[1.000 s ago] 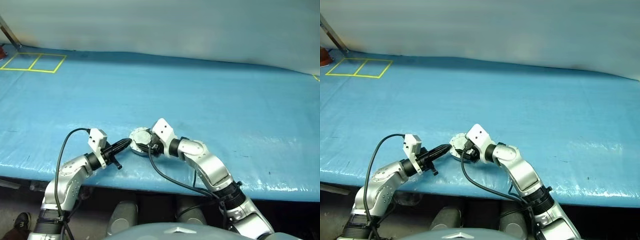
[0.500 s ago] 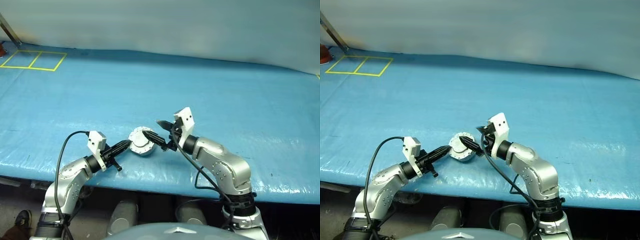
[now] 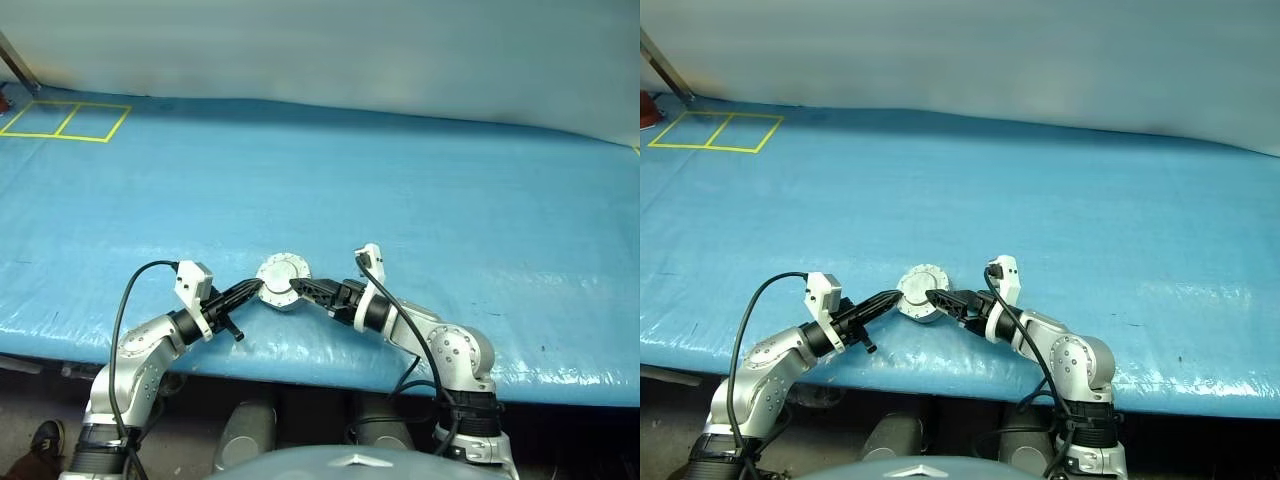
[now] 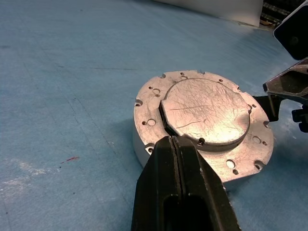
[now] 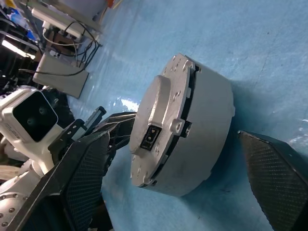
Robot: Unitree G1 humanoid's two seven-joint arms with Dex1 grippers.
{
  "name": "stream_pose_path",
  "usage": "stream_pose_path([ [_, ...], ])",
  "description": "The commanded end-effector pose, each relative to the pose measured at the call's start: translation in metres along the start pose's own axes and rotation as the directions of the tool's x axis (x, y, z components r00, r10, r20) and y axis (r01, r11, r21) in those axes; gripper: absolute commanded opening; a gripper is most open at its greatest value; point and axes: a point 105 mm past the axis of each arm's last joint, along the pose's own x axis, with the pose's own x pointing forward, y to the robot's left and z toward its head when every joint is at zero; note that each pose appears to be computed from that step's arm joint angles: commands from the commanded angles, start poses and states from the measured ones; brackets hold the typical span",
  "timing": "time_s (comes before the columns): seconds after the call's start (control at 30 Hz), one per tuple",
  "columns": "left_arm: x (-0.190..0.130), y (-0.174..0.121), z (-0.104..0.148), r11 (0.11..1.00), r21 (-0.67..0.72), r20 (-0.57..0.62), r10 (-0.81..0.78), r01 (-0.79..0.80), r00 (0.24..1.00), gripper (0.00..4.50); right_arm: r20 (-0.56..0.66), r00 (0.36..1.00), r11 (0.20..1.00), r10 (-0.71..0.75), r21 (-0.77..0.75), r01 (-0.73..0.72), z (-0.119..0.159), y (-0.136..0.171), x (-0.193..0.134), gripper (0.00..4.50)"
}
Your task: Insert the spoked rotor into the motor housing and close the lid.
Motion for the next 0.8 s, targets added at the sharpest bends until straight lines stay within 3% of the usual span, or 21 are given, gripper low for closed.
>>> stream_pose_path([
  [0.03, -0.0019, 0.0013, -0.012, 1.0, -0.01, -0.049, 0.015, -0.016, 0.999, 0.0, 0.024, 0.998, 0.996, 0.061, 0.059, -0.063, 0.0029, 0.0079, 0.0033, 4.08],
  [0.33, -0.0023, 0.0016, -0.0143, 1.0, -0.009, -0.053, 0.019, -0.02, 0.998, 0.0, 0.039, 0.996, 0.987, 0.082, 0.133, -0.086, 0.0025, 0.0083, 0.0057, 1.47],
  [0.47, -0.0024, 0.0022, -0.0149, 1.0, -0.008, -0.053, 0.02, -0.021, 0.998, 0.0, 0.019, 0.998, 0.989, 0.064, 0.133, -0.066, -0.0016, 0.0055, 0.0065, 1.26],
  [0.8, -0.0035, 0.0044, -0.012, 0.999, -0.012, -0.018, 0.034, -0.034, 0.999, 0.0, 0.015, 0.999, 0.993, 0.051, 0.104, -0.052, 0.0005, 0.0048, 0.0064, 1.25],
])
